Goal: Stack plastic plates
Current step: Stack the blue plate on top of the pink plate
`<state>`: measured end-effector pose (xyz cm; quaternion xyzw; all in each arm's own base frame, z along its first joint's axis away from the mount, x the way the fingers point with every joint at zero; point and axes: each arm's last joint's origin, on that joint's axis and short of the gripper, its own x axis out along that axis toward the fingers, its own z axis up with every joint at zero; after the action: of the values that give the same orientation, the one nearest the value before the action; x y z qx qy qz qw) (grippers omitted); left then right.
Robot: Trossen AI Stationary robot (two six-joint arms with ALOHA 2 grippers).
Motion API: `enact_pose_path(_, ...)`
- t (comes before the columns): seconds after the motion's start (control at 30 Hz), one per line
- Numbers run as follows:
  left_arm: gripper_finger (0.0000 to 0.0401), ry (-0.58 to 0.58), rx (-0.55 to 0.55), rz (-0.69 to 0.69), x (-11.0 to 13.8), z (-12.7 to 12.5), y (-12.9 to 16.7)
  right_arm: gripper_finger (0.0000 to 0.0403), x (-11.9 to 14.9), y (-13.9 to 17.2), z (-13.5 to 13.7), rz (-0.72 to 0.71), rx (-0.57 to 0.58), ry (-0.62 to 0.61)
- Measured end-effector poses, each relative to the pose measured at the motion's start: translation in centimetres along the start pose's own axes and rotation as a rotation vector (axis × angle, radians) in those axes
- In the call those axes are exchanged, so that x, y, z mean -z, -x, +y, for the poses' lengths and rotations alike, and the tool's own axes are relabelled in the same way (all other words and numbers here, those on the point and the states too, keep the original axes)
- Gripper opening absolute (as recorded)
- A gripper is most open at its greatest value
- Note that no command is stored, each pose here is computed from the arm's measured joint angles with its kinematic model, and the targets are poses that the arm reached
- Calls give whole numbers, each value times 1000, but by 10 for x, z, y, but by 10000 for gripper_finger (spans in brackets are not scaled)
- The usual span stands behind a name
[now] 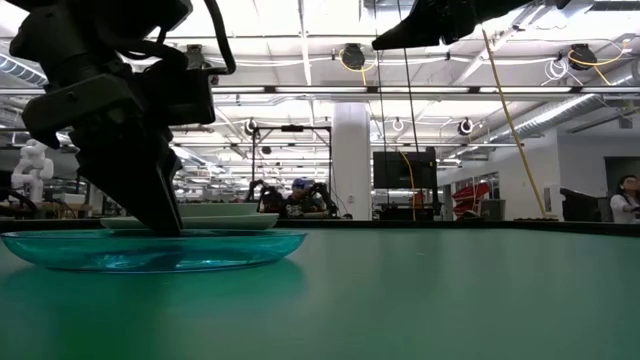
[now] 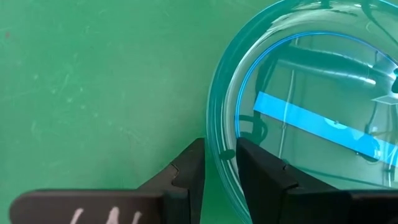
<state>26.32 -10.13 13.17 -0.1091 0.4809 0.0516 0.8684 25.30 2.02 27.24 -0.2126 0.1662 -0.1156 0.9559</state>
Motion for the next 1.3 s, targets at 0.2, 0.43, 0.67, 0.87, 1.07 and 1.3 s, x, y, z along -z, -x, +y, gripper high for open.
enact_pose_path(0.2, 97, 2, -3, 4, 0, 0, 0, 0, 0, 0, 0, 0, 0, 0)
enact_pose_path(0.43, 62, 6, -2, 5, 0, 0, 0, 0, 0, 0, 0, 0, 0, 0)
enact_pose_path(0.67, 7, 13, 1, 5, 0, 0, 0, 0, 0, 0, 0, 0, 0, 0)
enact_pose_path(0.87, 7, 17, -2, 8, -1, 2, 2, 0, 0, 0, 0, 0, 0, -2)
enact_pose_path(1.07, 7, 43, -21, 14, -6, 11, 16, 0, 0, 0, 0, 0, 0, -3)
enact_pose_path(1.3, 6, 58, -21, -30, -15, 23, 36, 0, 0, 0, 0, 1, 0, -3)
